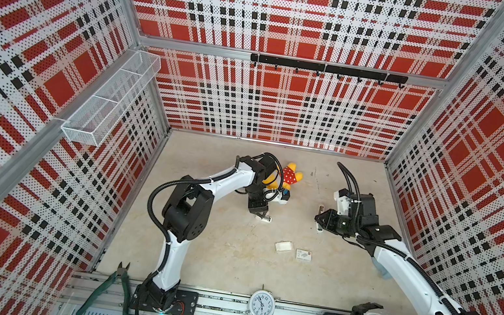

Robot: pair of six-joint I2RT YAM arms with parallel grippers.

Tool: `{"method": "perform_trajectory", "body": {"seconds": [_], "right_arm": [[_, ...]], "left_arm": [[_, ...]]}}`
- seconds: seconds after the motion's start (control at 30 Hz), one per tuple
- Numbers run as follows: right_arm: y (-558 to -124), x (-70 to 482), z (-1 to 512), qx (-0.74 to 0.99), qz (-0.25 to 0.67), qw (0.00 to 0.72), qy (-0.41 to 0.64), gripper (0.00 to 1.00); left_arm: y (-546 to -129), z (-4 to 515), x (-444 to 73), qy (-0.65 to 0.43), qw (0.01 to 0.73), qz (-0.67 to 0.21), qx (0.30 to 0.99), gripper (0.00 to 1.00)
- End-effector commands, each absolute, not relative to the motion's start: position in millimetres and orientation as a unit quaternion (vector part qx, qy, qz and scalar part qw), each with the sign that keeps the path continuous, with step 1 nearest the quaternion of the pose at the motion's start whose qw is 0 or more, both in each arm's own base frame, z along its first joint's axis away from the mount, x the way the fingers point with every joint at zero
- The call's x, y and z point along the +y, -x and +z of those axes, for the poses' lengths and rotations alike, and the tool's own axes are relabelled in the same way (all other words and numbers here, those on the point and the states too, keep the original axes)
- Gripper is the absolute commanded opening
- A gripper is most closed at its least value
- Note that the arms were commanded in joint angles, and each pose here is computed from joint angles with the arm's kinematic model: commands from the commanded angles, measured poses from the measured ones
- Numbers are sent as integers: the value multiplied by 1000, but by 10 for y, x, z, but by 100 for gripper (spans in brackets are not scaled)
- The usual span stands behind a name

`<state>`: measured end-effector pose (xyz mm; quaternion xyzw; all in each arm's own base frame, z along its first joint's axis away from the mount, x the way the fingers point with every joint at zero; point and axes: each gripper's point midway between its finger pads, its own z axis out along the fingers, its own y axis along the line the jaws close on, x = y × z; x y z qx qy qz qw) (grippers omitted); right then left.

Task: Load the staples into the stapler

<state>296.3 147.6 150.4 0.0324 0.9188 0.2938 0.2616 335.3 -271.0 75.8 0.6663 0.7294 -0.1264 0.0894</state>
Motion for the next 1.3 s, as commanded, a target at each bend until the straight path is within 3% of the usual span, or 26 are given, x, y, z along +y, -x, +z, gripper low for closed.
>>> {"method": "perform_trajectory", "body": {"seconds": [0.0,0.27,0.4,0.53,0.77,0.93,1.27], "right_arm": [[-3007,1493,1528,914,300,271,-26,21],[-3024,1484,1537,914,298,274,-27,21],[-3031,1484,1521,915,297,271,-27,21],[-3034,1488,1479,917,297,266,-28,21],[-3054,1505,1447,916,300,263,-29,21],[-3062,1502,1444,916,300,264,-30,21],[-3073,1513,1424,916,302,262,-29,21]], "left_arm": [[-3420,737,-2793,-682,99,-127,713,51],[-3415,687,-2831,-688,97,-127,708,48],[-3403,681,-2841,-691,97,-124,706,38],[-3373,670,-2860,-694,97,-120,703,33],[-3364,661,-2872,-693,97,-117,705,32],[-3374,641,-2877,-691,97,-117,706,24],[-3334,555,-2869,-692,85,-111,708,19]]}}
